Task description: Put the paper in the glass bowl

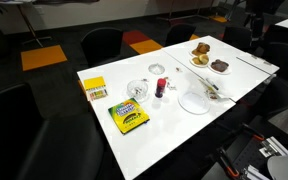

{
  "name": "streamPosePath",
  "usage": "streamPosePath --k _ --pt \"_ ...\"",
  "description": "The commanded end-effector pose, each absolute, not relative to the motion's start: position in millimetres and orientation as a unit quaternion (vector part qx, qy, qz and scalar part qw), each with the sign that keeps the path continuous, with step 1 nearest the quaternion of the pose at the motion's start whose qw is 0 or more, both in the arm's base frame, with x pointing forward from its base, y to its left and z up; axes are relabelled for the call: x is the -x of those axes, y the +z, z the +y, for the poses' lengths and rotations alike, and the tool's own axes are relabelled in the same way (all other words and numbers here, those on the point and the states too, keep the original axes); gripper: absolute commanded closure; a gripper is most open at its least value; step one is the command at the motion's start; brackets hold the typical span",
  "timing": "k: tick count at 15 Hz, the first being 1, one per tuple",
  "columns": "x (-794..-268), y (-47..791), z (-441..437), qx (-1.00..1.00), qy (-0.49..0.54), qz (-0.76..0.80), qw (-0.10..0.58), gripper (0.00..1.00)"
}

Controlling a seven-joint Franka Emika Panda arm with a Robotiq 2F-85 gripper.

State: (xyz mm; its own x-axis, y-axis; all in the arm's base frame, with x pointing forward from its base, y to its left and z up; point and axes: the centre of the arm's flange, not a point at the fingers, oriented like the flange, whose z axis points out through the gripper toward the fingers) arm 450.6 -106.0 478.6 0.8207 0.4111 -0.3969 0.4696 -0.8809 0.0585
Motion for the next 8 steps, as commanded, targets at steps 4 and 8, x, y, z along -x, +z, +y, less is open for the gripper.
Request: streamPosePath --k 4,8 --pt "-458 474 -93 -0.918 -0.216 0.314 0.108 0.00" --pt "-459 474 -87 -0.912 -0.218 0.327 0.114 0.00"
